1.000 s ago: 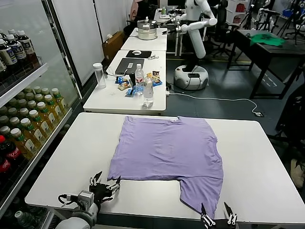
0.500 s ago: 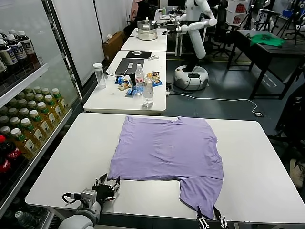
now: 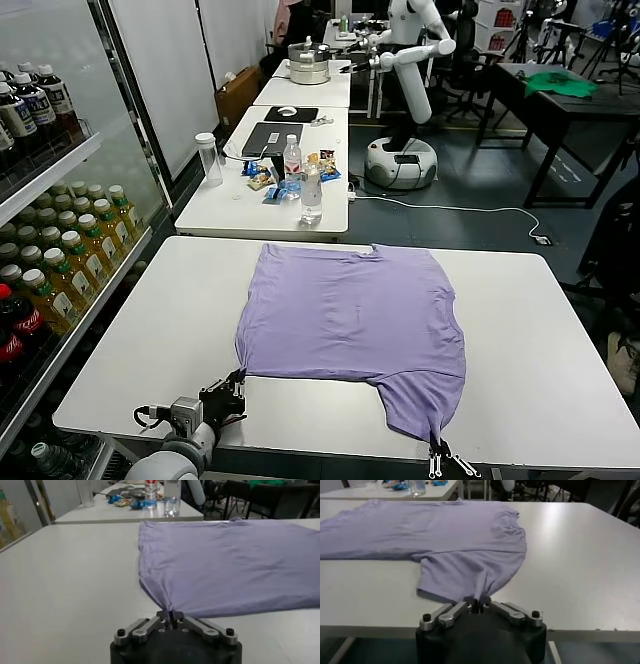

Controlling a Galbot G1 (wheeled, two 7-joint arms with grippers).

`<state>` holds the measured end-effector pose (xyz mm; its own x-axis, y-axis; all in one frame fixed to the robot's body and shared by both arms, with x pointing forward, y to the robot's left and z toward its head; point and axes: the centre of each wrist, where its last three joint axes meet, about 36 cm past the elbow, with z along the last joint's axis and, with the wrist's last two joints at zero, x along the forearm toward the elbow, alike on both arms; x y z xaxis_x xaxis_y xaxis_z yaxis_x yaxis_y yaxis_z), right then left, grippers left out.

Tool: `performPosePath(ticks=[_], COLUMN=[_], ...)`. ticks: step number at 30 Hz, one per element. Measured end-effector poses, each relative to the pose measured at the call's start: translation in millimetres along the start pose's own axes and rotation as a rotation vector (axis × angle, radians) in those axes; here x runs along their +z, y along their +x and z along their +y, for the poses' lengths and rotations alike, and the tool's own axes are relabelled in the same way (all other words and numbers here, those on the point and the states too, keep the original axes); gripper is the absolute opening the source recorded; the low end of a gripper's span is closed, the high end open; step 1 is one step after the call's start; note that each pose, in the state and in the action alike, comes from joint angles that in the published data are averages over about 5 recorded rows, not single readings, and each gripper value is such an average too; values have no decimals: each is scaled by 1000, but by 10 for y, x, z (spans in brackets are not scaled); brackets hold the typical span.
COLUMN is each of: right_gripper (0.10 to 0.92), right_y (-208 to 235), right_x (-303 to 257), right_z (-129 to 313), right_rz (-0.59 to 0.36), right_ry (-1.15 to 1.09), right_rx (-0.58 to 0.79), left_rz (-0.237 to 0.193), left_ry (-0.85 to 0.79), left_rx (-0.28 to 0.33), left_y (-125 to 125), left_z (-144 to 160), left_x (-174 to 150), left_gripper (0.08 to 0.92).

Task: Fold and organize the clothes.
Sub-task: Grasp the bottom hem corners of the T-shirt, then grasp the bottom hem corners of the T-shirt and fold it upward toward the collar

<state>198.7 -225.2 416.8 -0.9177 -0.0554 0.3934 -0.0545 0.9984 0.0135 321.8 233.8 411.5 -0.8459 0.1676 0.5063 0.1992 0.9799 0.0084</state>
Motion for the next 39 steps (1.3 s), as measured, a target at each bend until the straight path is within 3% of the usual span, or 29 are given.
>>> performPosePath(ticks=[8, 15, 27, 39], right_gripper=[116, 116, 116, 116], right_y=[-75, -315, -927, -1471], right_x=[-384, -645, -865, -962], right_z=[-289, -528, -824, -944], right_rz=[-160, -246, -284, -267], right_ry=[41, 75, 156, 225], right_rx=[-2, 1, 0, 8], left_rz=[-96, -145, -170, -187], left_ry=[-16, -29, -65, -135], left_rx=[28, 61, 62, 11], left_y=[166, 124, -320, -812], left_z=[22, 65, 194, 234], left_x=[-186, -286, -429, -517], left_gripper=[92, 92, 92, 92])
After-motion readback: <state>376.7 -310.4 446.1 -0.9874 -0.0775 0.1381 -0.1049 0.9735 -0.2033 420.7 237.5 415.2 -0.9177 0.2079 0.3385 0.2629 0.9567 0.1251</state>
